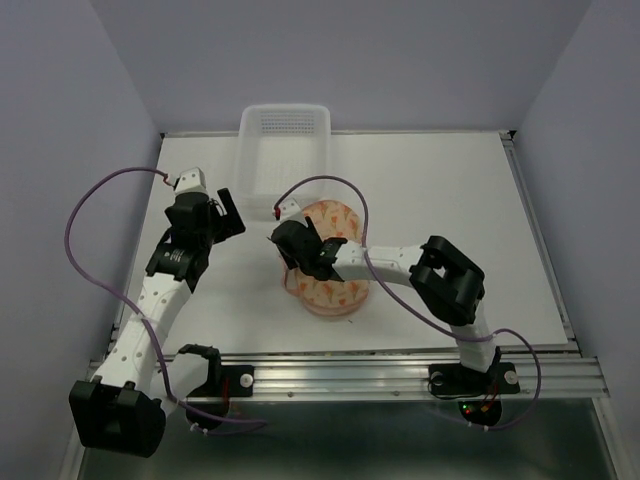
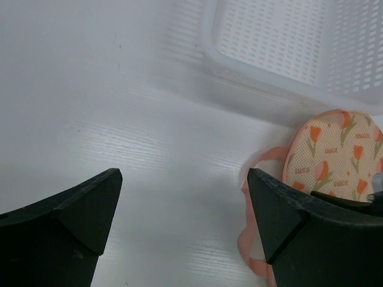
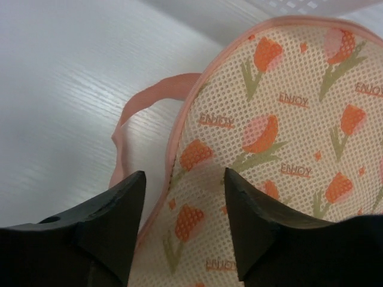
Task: Unzip the laundry bag and remove the bra
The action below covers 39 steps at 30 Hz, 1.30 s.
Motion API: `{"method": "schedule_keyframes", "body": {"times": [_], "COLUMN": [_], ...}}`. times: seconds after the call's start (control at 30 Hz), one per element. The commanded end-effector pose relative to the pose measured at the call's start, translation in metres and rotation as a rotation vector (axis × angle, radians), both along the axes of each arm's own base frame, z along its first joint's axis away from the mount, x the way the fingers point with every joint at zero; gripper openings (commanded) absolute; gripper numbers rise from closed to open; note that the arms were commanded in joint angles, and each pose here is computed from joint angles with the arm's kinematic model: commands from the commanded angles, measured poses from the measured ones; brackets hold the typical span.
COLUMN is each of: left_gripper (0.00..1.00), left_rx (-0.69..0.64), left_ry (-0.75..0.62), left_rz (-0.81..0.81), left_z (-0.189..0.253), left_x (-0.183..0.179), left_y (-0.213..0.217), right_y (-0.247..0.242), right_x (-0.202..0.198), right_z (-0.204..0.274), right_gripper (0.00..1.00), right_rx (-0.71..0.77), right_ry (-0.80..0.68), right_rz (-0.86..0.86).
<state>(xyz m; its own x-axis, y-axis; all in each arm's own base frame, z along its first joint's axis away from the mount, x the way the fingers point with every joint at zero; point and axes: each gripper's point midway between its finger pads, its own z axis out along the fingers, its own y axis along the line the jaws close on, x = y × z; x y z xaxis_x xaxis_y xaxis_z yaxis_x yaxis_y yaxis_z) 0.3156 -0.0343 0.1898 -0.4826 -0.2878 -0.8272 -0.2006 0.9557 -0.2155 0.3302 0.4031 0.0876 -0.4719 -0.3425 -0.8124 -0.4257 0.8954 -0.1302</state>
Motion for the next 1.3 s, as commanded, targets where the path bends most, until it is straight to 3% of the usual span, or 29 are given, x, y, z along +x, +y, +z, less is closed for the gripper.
{"method": "schedule_keyframes", "body": {"times": [0.0, 0.07, 0.13, 0.17, 0.3, 0.47, 0.6, 0.73, 0.77, 0.83, 0.97, 1.07, 1.17, 1.27], "left_gripper": [0.99, 0.99, 0.99, 0.99, 0.99, 0.99, 0.99, 0.99, 0.99, 0.99, 0.99, 0.99, 0.99, 0.99], "left_rx": [0.035, 0.035, 0.035, 0.035, 0.031, 0.032, 0.035, 0.038, 0.038, 0.037, 0.028, 0.015, -0.013, -0.082], "left_ry": [-0.088, -0.088, -0.088, -0.090, -0.097, -0.100, -0.100, -0.103, -0.103, -0.099, -0.091, -0.087, -0.083, -0.065], "left_rz": [0.034, 0.031, 0.028, 0.026, 0.018, 0.017, 0.016, 0.016, 0.014, 0.005, -0.020, -0.051, -0.098, -0.209], "left_z": [0.021, 0.021, 0.021, 0.022, 0.023, 0.023, 0.022, 0.022, 0.022, 0.020, 0.017, 0.015, 0.012, 0.007], "left_x": [0.000, 0.000, 0.000, 0.000, -0.001, -0.001, -0.002, -0.002, -0.002, -0.002, -0.001, 0.000, -0.001, -0.005], "left_y": [0.011, 0.010, 0.010, 0.010, 0.009, 0.009, 0.009, 0.010, 0.009, 0.008, 0.003, -0.003, -0.013, -0.036], "right_y": [0.005, 0.005, 0.004, 0.003, 0.009, 0.009, -0.020, -0.067, -0.088, -0.122, -0.179, -0.201, -0.224, -0.239], "right_x": [0.012, 0.013, 0.013, 0.013, 0.007, -0.001, 0.002, 0.012, 0.021, 0.021, 0.022, 0.007, -0.004, -0.012], "right_z": [0.002, -0.006, -0.009, -0.007, 0.018, 0.078, 0.123, 0.114, 0.123, 0.098, 0.087, 0.056, 0.043, 0.052], "right_gripper": [0.56, 0.49, 0.33, 0.20, 0.01, 0.01, 0.01, 0.02, 0.05, 0.11, 0.39, 0.52, 0.76, 0.84], "right_rx": [-0.016, -0.027, -0.033, -0.030, 0.020, 0.134, 0.195, 0.203, 0.255, 0.257, 0.368, 0.345, 0.350, 0.373], "right_ry": [-0.055, -0.047, -0.045, -0.049, -0.060, -0.094, -0.147, -0.135, -0.135, -0.089, -0.058, -0.005, 0.003, -0.033], "right_rz": [-0.062, -0.065, -0.068, -0.075, -0.048, -0.006, -0.039, -0.112, -0.153, -0.193, -0.264, -0.303, -0.361, -0.391]}}
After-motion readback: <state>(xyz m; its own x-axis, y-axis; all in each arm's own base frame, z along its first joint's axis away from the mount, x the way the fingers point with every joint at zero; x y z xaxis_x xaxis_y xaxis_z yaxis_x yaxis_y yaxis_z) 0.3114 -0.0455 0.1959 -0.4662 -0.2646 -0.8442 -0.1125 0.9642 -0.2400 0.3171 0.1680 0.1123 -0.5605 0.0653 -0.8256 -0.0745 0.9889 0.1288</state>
